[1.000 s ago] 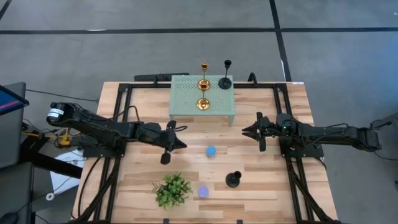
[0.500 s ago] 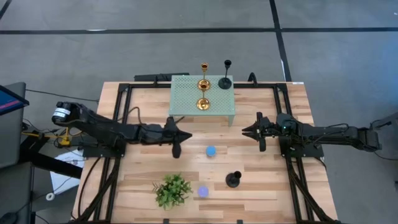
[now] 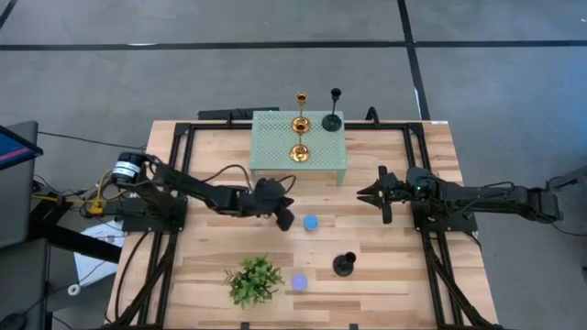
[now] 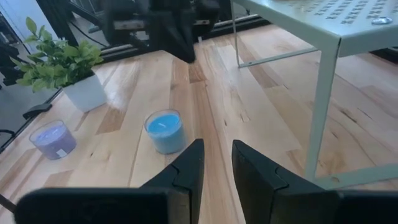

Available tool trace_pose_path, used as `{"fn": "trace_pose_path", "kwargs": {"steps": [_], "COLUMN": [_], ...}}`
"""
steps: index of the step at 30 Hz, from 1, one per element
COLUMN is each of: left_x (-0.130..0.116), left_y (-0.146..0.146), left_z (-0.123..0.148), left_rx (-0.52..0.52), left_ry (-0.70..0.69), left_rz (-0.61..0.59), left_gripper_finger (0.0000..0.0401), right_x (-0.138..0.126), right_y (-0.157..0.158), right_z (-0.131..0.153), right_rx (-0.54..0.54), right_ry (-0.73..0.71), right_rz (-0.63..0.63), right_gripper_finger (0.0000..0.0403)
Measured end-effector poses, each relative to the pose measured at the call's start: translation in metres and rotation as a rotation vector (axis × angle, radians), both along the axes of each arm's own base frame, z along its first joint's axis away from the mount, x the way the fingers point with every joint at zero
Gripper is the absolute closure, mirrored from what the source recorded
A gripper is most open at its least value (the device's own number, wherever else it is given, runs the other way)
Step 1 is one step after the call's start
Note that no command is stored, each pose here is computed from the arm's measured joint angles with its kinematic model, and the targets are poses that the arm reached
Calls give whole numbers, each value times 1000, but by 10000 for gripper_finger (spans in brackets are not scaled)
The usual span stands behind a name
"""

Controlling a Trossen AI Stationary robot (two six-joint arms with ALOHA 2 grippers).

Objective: Pick & Place candle stick holders
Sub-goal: Put the blue candle on the shelf

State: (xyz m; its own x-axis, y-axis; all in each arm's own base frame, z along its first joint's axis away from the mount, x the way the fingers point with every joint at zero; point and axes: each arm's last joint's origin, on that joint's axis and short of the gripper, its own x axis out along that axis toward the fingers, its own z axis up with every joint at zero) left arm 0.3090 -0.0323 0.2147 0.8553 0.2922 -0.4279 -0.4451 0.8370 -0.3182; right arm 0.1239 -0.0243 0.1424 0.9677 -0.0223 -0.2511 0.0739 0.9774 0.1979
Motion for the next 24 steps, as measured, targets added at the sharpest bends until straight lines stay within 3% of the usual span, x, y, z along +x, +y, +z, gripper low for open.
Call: {"fn": "trace_pose_path", "kwargs": {"steps": [8, 18, 24], "left_x": [5, 35, 56], "left_y": [-2, -17, -22], "left_z": [7, -8, -11], "left_rx": [-97, -164, -129], "left_ry": [20, 66, 66], "left_rz": [36, -108, -189], "left_gripper_finger": [398, 398, 398], "right_x": [0, 0, 0], "right_y": [0, 0, 0], "right_z": [0, 0, 0], "right_rx": [-2, -2, -2], "right_ry": [5, 4, 4], "right_rz": [0, -3, -3], "right_gripper_finger": [327, 327, 327]}}
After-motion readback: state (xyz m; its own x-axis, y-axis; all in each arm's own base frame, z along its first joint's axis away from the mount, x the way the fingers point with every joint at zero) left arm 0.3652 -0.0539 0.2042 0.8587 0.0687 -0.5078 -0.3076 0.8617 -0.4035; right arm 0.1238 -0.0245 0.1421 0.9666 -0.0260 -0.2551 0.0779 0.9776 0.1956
